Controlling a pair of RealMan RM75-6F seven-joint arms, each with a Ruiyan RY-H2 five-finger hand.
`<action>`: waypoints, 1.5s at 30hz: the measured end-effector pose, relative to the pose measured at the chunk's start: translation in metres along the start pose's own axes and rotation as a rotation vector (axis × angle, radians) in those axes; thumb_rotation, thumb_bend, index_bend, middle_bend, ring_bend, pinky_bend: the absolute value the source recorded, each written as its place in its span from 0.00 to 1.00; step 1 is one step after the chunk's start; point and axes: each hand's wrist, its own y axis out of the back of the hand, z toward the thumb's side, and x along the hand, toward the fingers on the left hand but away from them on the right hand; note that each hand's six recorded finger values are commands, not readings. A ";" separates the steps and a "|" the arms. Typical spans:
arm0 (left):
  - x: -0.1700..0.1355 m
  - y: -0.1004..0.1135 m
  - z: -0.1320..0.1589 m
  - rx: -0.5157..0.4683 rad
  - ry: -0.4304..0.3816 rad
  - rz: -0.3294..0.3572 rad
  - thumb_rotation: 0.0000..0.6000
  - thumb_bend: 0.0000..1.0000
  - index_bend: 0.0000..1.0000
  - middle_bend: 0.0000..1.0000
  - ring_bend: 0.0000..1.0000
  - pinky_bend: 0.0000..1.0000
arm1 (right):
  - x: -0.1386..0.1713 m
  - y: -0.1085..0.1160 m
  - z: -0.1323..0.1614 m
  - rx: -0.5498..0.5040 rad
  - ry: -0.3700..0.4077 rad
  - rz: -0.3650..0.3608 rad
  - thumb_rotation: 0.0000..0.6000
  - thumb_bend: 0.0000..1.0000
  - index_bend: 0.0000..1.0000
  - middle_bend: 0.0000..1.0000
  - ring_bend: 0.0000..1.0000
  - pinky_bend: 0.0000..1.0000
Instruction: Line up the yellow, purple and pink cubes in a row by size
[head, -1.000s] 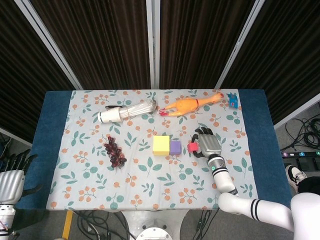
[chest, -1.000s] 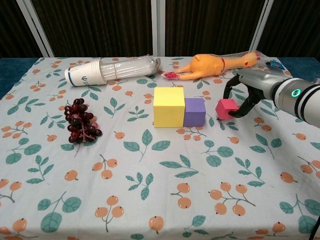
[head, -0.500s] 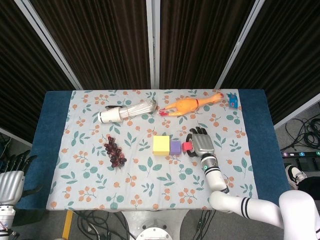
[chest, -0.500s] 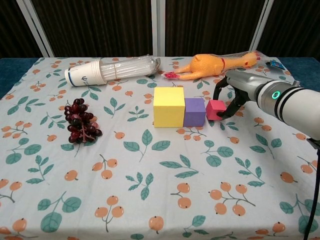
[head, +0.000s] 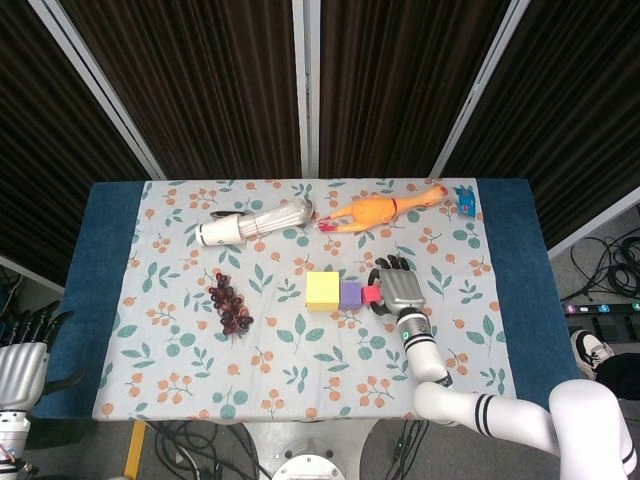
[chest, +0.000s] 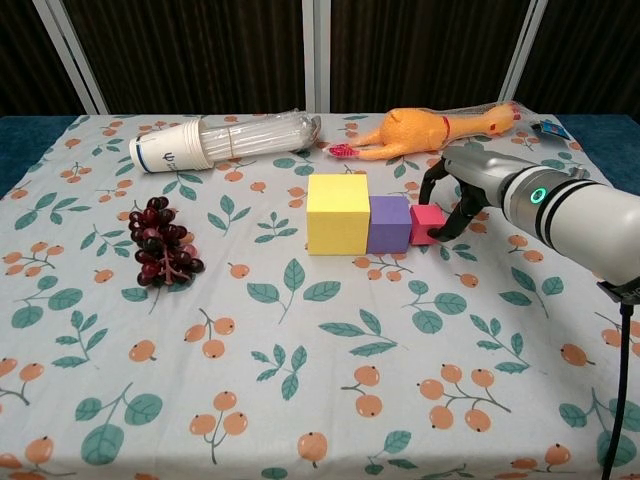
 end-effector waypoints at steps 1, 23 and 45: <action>0.000 0.000 0.000 0.000 0.000 0.000 1.00 0.16 0.23 0.16 0.10 0.05 | 0.000 -0.001 0.000 0.002 0.000 0.001 1.00 0.29 0.43 0.12 0.00 0.00; -0.001 0.000 0.000 0.003 -0.001 -0.002 1.00 0.16 0.23 0.16 0.10 0.05 | 0.010 0.031 -0.029 -0.010 -0.025 -0.038 1.00 0.20 0.17 0.09 0.00 0.00; 0.000 0.002 0.001 0.010 0.002 -0.006 1.00 0.16 0.23 0.16 0.10 0.05 | -0.021 0.013 -0.019 -0.020 -0.039 -0.012 1.00 0.04 0.17 0.08 0.00 0.00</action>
